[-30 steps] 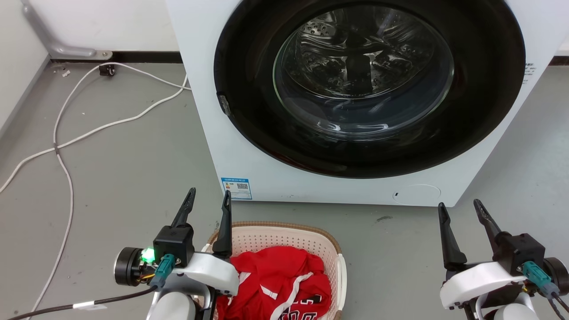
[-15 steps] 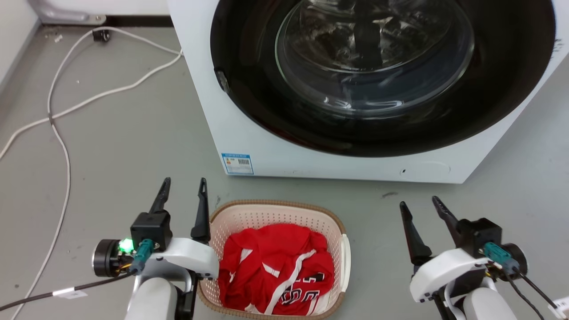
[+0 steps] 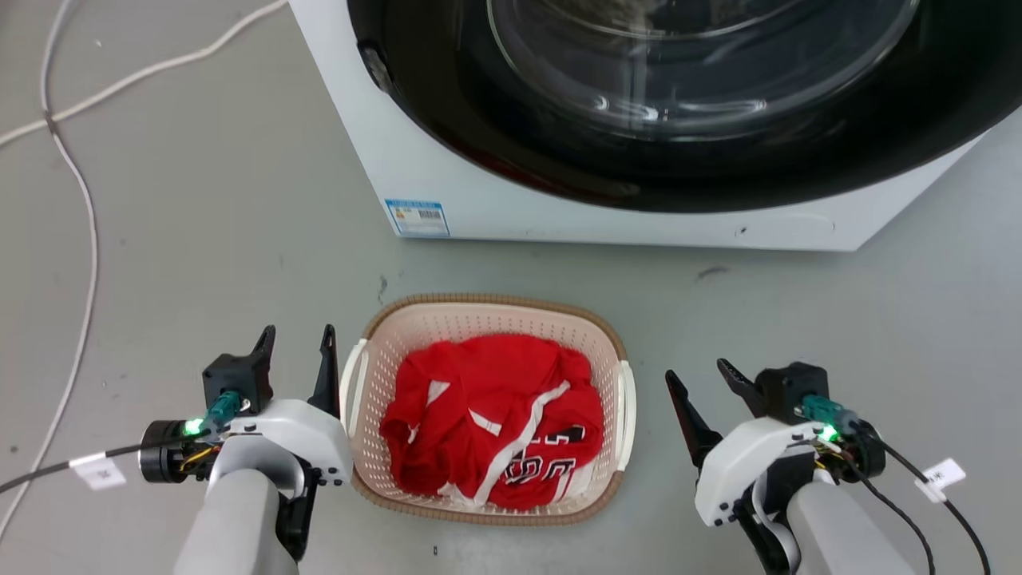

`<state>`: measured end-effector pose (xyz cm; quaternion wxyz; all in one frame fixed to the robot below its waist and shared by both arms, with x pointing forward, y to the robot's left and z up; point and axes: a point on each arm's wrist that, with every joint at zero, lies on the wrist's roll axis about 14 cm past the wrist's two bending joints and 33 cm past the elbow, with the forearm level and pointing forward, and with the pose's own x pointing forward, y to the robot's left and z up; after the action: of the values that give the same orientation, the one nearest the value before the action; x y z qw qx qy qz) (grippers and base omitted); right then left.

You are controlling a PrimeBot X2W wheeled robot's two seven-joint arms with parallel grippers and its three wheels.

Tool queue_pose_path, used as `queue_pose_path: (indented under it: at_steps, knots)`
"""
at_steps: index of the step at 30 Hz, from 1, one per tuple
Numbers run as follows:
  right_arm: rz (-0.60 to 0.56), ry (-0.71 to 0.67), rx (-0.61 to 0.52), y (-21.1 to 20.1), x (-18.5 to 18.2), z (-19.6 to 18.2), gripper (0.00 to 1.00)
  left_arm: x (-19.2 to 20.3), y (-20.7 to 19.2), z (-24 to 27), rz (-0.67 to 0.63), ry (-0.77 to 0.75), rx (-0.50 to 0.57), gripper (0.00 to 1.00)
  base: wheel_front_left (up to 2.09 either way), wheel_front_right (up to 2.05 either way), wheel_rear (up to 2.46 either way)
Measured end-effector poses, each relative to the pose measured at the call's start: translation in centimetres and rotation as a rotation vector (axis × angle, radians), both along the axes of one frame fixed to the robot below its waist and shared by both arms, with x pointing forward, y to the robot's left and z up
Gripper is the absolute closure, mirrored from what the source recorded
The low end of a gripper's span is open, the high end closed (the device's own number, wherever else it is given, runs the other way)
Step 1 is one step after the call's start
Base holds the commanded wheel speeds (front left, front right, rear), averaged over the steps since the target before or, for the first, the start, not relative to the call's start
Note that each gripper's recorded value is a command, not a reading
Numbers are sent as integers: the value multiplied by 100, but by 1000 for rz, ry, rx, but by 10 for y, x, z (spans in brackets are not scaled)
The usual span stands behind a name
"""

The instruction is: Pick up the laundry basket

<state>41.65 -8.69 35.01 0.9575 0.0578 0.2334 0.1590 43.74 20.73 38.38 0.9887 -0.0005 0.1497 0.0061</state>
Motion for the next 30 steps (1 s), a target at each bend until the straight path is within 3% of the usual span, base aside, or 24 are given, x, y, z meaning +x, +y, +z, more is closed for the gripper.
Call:
queue_pose_path:
  at_steps: [13,21,30]
  knots:
    - [55,353,-11,11,-7,-82,0,13,14,-95,-7,355,-31,0,0,0,0]
    - [87,474,-10,17,-5,-111,0,13,24,-140,13,555,-42,0,0,0,0]
    - [94,561,-10,16,2,-140,0,25,15,-175,-11,672,-62,0,0,0,0]
